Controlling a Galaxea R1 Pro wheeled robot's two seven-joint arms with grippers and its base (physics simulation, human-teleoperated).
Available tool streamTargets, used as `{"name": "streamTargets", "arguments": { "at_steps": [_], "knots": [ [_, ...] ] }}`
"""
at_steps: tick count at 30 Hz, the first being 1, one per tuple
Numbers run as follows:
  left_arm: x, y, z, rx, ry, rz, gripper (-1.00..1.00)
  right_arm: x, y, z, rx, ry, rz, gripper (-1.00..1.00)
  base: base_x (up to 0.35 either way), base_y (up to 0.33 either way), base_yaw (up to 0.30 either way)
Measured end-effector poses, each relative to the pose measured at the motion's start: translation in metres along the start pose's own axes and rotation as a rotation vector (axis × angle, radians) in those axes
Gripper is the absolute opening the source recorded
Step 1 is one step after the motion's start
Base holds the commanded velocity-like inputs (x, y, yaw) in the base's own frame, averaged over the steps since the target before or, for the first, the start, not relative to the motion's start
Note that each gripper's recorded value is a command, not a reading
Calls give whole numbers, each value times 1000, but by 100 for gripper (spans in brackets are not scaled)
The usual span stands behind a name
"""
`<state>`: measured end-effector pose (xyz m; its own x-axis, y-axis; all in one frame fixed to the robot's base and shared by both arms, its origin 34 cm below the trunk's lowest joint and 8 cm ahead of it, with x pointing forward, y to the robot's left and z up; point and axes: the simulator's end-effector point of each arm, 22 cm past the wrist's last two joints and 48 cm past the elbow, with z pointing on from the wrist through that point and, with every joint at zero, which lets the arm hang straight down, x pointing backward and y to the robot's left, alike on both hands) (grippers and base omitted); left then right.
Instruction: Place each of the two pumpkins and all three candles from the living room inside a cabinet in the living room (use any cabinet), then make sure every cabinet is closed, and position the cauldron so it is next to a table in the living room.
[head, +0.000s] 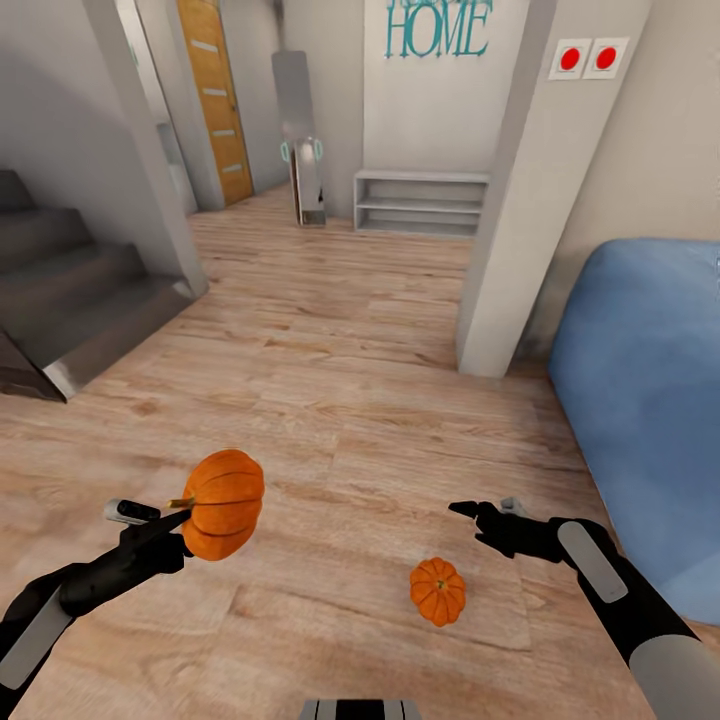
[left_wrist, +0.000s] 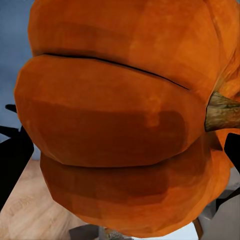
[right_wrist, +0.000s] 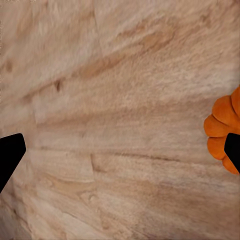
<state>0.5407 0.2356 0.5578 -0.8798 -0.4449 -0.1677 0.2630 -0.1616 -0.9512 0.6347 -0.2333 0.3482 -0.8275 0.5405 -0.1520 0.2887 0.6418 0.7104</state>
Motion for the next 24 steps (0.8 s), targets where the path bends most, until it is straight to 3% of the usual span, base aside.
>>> {"name": "streamTargets", "arguments": {
  "at_steps": [3,12,24],
  "knots": [
    [0,-6,1,6,2,11,-100,-1,0,-3,11,-3,-1,100,0,0,0],
    [-1,-15,3,14,6,28,-100,-9,-30,-13,129,-33,25,100,0,0,0],
    [0,1,0,-3,2,-1,-100,-1,-56,-5,199,-12,43,100,0,0,0]
  ]
}}
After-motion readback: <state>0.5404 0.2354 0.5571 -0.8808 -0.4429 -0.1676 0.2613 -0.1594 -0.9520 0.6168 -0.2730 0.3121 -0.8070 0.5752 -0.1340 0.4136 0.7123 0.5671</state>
